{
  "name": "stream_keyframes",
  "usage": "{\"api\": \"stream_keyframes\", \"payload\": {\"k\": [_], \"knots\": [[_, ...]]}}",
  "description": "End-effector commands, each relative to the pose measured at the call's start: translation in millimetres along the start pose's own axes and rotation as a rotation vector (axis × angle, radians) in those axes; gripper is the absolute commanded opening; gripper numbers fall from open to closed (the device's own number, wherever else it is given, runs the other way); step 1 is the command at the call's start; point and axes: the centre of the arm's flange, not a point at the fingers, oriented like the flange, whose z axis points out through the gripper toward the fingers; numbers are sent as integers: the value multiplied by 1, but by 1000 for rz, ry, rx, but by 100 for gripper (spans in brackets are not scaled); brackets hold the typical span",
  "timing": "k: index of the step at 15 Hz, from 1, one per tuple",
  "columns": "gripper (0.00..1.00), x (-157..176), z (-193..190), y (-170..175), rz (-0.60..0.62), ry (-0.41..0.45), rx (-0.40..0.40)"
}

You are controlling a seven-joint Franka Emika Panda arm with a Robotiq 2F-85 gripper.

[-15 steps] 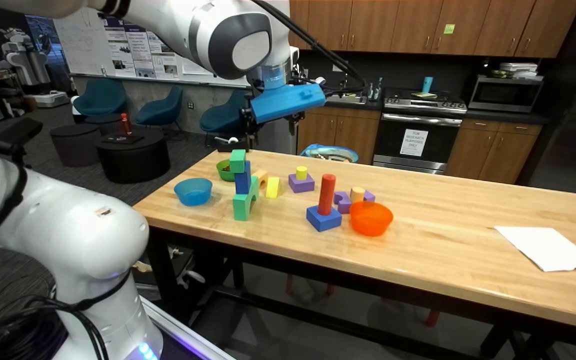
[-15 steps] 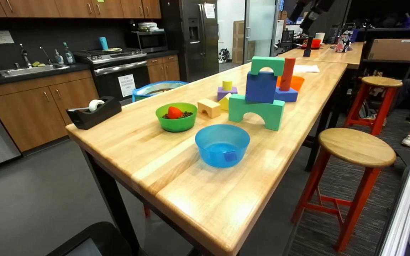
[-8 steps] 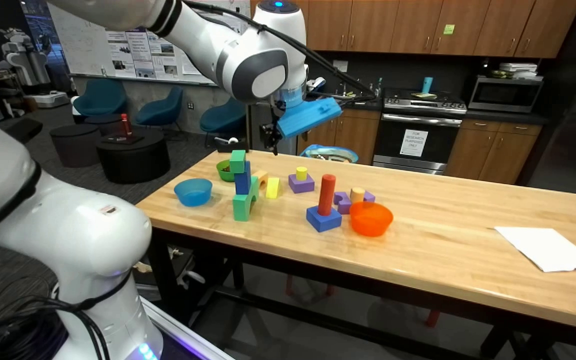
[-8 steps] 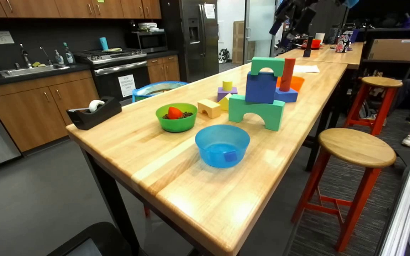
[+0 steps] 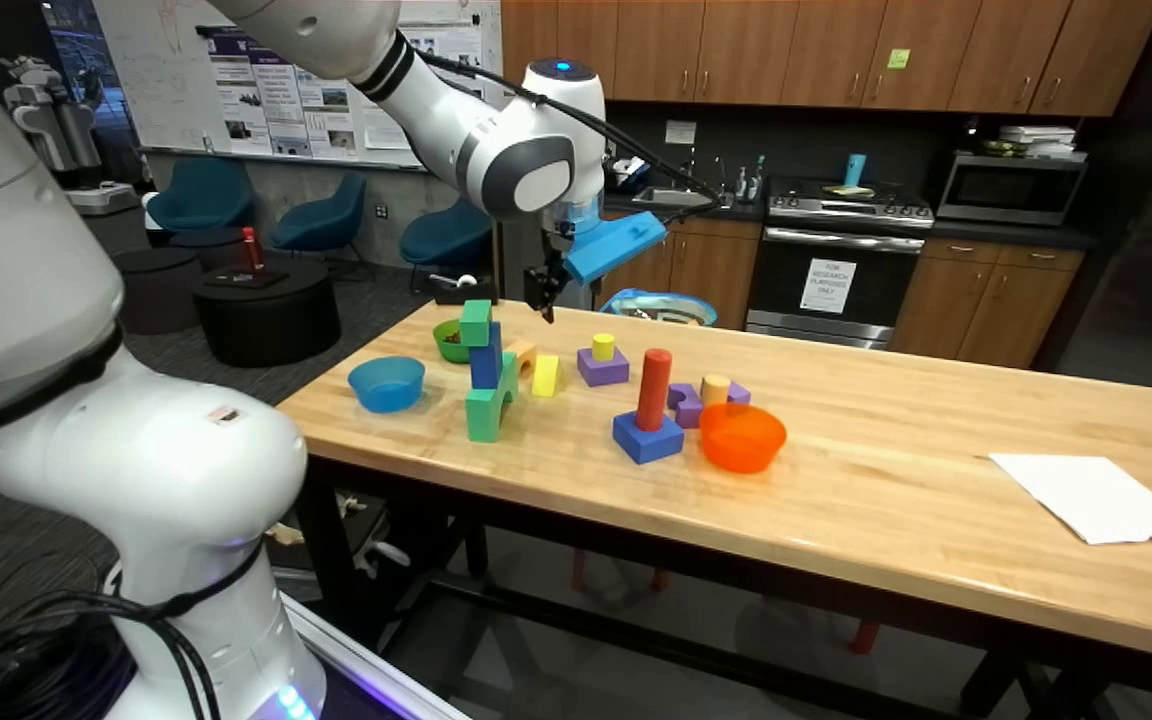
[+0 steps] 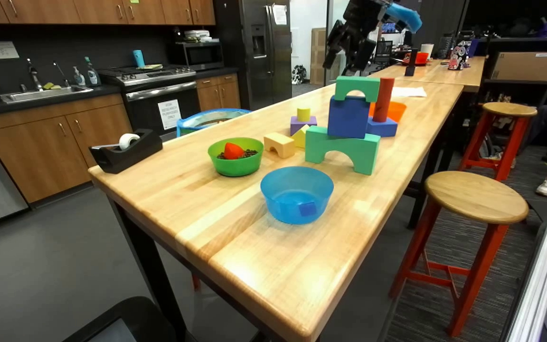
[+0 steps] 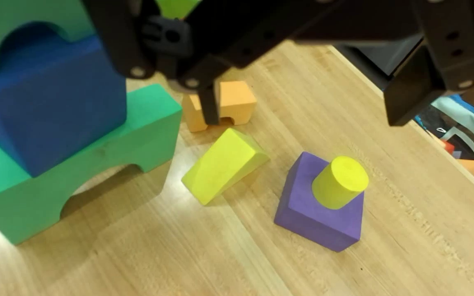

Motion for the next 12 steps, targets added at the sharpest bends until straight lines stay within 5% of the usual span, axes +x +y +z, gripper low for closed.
{"api": "stream_keyframes", "payload": {"k": [1,12], "knots": [[100,4,24,25,-83,18,78],[100,-3,60,45,-248,14,296]]}}
